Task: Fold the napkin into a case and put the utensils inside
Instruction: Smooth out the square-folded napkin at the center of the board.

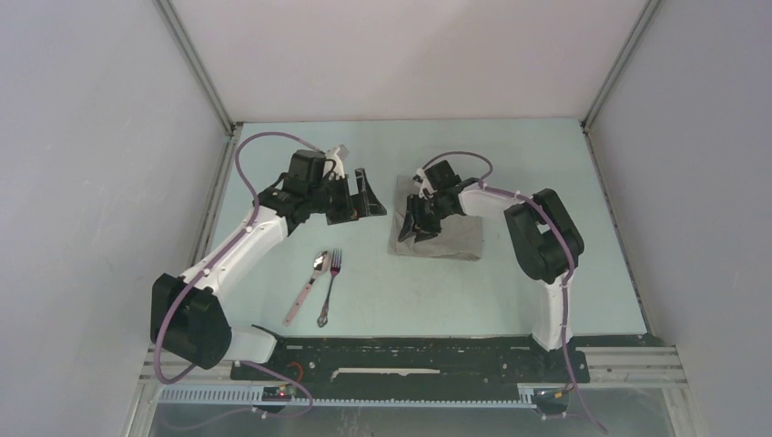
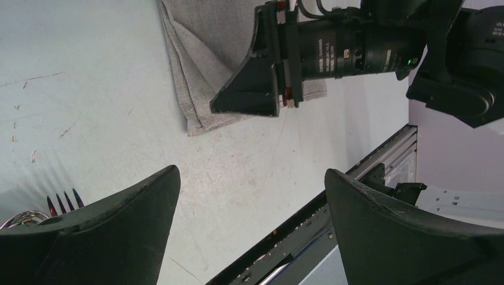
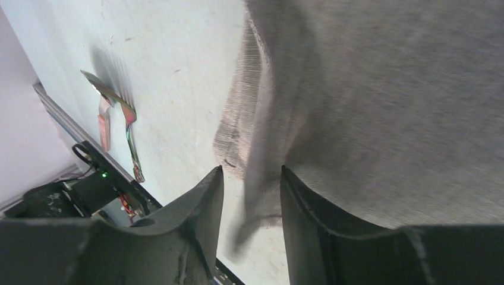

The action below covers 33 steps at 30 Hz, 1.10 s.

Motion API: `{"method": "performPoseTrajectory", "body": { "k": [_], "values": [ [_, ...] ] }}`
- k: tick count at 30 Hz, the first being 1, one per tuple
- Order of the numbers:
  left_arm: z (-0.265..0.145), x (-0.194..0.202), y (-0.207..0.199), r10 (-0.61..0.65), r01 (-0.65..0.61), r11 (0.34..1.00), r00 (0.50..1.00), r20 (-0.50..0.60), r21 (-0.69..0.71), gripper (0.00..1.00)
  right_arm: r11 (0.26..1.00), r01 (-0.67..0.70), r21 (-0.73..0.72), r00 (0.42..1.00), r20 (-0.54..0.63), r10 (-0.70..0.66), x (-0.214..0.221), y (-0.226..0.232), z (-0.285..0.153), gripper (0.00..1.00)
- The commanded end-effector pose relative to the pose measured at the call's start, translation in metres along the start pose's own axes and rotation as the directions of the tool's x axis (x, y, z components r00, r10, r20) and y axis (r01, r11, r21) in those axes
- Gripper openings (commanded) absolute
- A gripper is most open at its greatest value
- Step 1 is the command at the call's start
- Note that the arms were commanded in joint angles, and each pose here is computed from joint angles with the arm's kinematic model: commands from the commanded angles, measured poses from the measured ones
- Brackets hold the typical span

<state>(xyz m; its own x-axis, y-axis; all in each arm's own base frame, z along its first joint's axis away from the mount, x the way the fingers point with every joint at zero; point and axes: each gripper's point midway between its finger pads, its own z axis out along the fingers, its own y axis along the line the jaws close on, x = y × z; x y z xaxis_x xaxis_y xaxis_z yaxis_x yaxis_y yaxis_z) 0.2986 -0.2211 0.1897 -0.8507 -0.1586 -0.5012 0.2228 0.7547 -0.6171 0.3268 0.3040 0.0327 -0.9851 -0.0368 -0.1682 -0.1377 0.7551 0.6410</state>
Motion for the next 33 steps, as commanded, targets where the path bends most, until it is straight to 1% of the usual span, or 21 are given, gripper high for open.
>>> {"method": "performPoseTrajectory", "body": {
  "k": [1, 2, 4, 7, 9, 11, 13, 14, 15, 16, 17, 18, 19, 21, 25, 30, 31, 33],
  "values": [
    [-0.001, -0.006, 0.003, 0.027, -0.027, 1.000, 0.999, 0.026, -0.009, 0.99, 0.994, 0.097, 0.047, 0.995, 0.031, -0.099, -0.002, 0.023, -0.003, 0.51],
    [-0.001, -0.007, 0.003, 0.028, -0.028, 1.000, 0.999, 0.028, -0.009, 0.99, 0.992, 0.112, 0.061, 0.993, 0.038, -0.115, -0.002, 0.025, -0.005, 0.54],
    [-0.001, -0.007, 0.003, 0.029, -0.029, 1.000, 0.999, 0.026, -0.009, 0.99, 0.982, 0.160, 0.099, 0.985, 0.055, -0.166, -0.002, 0.030, -0.009, 0.56],
    [-0.002, -0.007, 0.002, 0.029, -0.029, 1.000, 0.999, 0.026, -0.005, 0.99, 0.931, 0.263, 0.255, 0.957, 0.051, -0.284, -0.002, 0.023, -0.008, 0.57],
    [-0.003, -0.008, 0.002, 0.032, -0.032, 0.999, 0.999, 0.030, -0.007, 0.99, 0.873, 0.324, 0.365, 0.933, 0.033, -0.360, -0.003, 0.015, -0.008, 0.55],
    [-0.004, -0.008, 0.002, 0.034, -0.034, 0.999, 0.999, 0.033, -0.009, 0.99, 0.825, 0.360, 0.435, 0.914, 0.014, -0.406, -0.004, 0.011, -0.006, 0.49],
    [-0.005, -0.009, 0.002, 0.038, -0.037, 0.999, 0.998, 0.040, -0.011, 0.99, 0.811, 0.383, 0.443, 0.903, 0.006, -0.430, -0.004, 0.016, -0.002, 0.39],
    [-0.005, -0.009, 0.002, 0.039, -0.039, 0.999, 0.998, 0.040, -0.013, 0.99, 0.800, 0.385, 0.461, 0.898, 0.011, -0.439, -0.006, 0.016, -0.003, 0.36],
    [-0.006, -0.010, 0.002, 0.041, -0.041, 0.999, 0.998, 0.042, -0.014, 0.99, 0.793, 0.389, 0.469, 0.896, 0.006, -0.443, -0.005, 0.016, -0.001, 0.35],
    [-0.006, -0.010, 0.002, 0.042, -0.041, 0.999, 0.998, 0.042, -0.014, 0.99, 0.792, 0.386, 0.473, 0.899, 0.001, -0.439, -0.005, 0.017, 0.000, 0.36],
    [-0.006, -0.010, 0.002, 0.041, -0.041, 0.999, 0.998, 0.043, -0.014, 0.99, 0.795, 0.380, 0.473, 0.905, -0.012, -0.425, -0.003, 0.016, 0.001, 0.38],
    [-0.006, -0.010, 0.001, 0.041, -0.041, 0.999, 0.998, 0.042, -0.012, 0.99, 0.799, 0.378, 0.467, 0.909, -0.024, -0.416, 0.000, 0.015, 0.004, 0.44],
    [-0.006, -0.010, 0.001, 0.042, -0.041, 0.999, 0.998, 0.042, -0.012, 0.99, 0.803, 0.375, 0.463, 0.912, -0.031, -0.408, 0.002, 0.014, 0.005, 0.47],
    [-0.007, -0.010, 0.001, 0.044, -0.043, 0.999, 0.998, 0.043, -0.010, 0.99, 0.812, 0.360, 0.459, 0.921, -0.038, -0.387, 0.006, 0.011, 0.009, 0.50],
    [-0.008, -0.011, 0.000, 0.046, -0.046, 0.999, 0.998, 0.048, -0.009, 0.99, 0.818, 0.338, 0.464, 0.932, -0.047, -0.359, 0.007, 0.003, 0.013, 0.50],
    [-0.008, -0.010, -0.001, 0.047, -0.046, 0.999, 0.998, 0.046, -0.007, 0.99, 0.833, 0.331, 0.443, 0.938, -0.061, -0.340, 0.010, 0.003, 0.018, 0.43],
    [-0.008, -0.010, -0.001, 0.046, -0.045, 0.999, 0.998, 0.046, -0.008, 0.99, 0.833, 0.330, 0.444, 0.939, -0.064, -0.338, 0.010, 0.002, 0.018, 0.43],
    [-0.009, -0.011, -0.001, 0.046, -0.046, 0.999, 0.998, 0.048, -0.008, 0.99, 0.833, 0.330, 0.445, 0.940, -0.070, -0.335, 0.011, 0.001, 0.020, 0.49]
  ]
}}
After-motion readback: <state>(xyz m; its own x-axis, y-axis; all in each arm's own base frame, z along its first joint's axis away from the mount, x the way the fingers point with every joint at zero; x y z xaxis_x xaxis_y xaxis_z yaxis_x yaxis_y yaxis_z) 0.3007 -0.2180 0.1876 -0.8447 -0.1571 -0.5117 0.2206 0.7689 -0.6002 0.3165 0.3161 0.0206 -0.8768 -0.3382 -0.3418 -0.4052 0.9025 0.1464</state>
